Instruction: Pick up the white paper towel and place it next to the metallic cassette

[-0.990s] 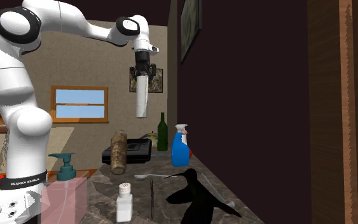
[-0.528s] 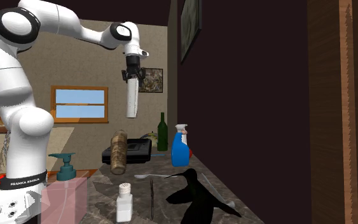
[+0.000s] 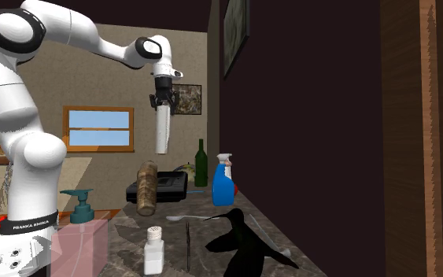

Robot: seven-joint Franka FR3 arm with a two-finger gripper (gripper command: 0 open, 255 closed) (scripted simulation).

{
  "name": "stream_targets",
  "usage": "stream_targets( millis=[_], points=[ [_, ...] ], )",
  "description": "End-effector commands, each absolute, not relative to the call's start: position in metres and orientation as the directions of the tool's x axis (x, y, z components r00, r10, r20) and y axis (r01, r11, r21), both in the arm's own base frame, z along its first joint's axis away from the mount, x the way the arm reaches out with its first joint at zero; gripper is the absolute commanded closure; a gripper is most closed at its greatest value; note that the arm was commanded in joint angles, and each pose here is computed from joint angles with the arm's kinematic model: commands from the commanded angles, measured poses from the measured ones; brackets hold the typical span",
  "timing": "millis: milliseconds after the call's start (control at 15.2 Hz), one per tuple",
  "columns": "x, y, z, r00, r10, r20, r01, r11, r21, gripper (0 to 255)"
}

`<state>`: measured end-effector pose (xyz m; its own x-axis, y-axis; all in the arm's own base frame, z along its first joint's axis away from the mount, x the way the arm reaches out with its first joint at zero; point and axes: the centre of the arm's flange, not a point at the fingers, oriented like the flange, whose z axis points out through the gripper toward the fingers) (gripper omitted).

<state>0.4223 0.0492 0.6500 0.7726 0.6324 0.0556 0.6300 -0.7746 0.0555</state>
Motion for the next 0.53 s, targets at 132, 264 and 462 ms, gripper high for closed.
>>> stream_targets(
  millis=[132, 264, 462],
  points=[
    [0.422, 0.050, 0.627, 0.772, 0.633, 0.056, 0.630, -0.774, 0.056, 255],
    [0.422, 0.050, 0.616, 0.772, 0.633, 0.056, 0.630, -0.774, 0.056, 255],
    [0.422, 0.050, 0.601, 0.772, 0.633, 0.056, 0.630, -0.774, 0.056, 255]
  ],
)
